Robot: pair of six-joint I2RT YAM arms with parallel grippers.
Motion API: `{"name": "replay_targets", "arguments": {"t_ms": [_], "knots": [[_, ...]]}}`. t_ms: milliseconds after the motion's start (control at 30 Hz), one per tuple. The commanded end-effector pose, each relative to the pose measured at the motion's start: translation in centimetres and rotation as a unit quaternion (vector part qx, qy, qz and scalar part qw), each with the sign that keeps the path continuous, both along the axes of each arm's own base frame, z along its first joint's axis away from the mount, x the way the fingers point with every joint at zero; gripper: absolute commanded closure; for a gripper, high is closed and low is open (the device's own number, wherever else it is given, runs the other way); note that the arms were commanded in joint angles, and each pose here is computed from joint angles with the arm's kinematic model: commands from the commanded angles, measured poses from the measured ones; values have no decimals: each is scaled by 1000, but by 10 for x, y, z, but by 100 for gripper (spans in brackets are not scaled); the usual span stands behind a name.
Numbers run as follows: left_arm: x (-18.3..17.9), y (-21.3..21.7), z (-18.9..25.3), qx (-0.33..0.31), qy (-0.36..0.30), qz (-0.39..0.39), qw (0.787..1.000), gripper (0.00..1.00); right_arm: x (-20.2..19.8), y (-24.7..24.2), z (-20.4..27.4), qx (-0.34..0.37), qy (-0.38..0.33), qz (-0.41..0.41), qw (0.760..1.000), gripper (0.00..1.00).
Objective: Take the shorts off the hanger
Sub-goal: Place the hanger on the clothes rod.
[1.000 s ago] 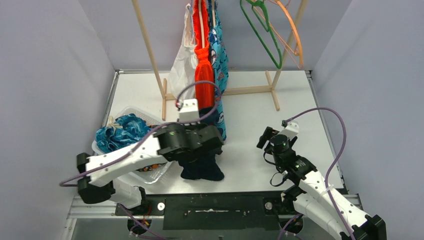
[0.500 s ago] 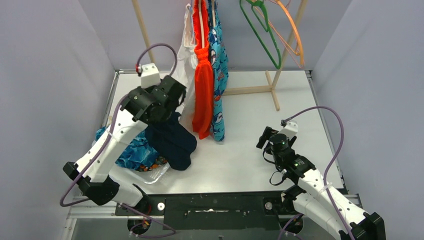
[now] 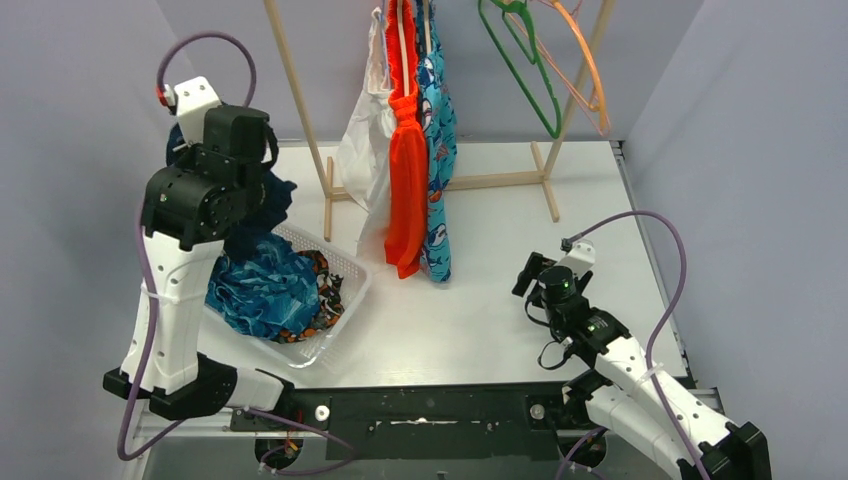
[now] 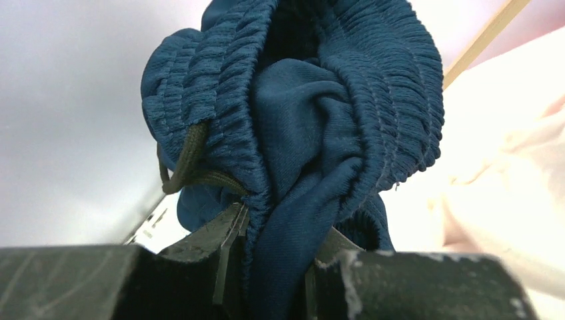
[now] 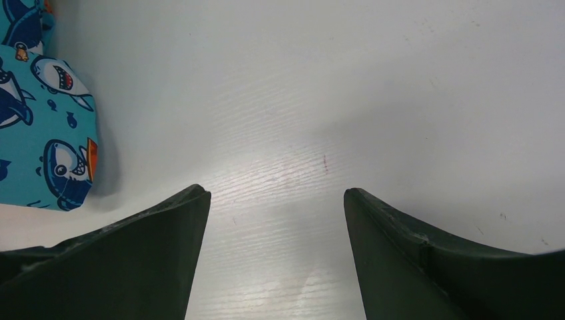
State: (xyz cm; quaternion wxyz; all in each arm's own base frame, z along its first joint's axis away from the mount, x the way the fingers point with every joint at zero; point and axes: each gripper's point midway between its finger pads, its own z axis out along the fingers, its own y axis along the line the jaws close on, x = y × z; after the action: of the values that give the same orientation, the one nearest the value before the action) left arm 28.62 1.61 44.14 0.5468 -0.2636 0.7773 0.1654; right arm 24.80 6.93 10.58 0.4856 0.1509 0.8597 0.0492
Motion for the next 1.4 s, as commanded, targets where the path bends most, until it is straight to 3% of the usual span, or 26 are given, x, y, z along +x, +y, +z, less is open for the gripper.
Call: {"name": "replay_targets", "arguments": {"t_ms": [0,300,400,567,667,800,933,1100,1233,1367], "knots": [[0,-11,-38,-9,51,-29,998,100,20,5,31,13,-44,-7,999,25],[7,-15,-125,-78,103,-60,990,100,23,11,28,19,-38,3,999,25],[16,8,-168,-143,124,-57,980,100,22,11,28,17,-35,6,999,25],[11,59,-207,-195,125,3,973,100,17,3,28,7,-36,-2,999,25],[15,41,-232,-253,119,-34,959,100,17,2,29,10,-41,-4,999,25],[7,44,-274,-278,119,9,953,100,20,5,32,14,-44,-1,999,25],[7,29,-304,-320,119,1,940,100,20,5,33,6,-36,2,999,25],[-4,30,-348,-410,134,22,902,100,19,2,37,9,-39,-9,999,25],[-16,47,-363,-447,130,44,884,100,16,-4,39,13,-45,-22,999,24],[-17,61,-343,-418,113,51,900,100,13,-5,37,21,-46,-26,998,24]]}}
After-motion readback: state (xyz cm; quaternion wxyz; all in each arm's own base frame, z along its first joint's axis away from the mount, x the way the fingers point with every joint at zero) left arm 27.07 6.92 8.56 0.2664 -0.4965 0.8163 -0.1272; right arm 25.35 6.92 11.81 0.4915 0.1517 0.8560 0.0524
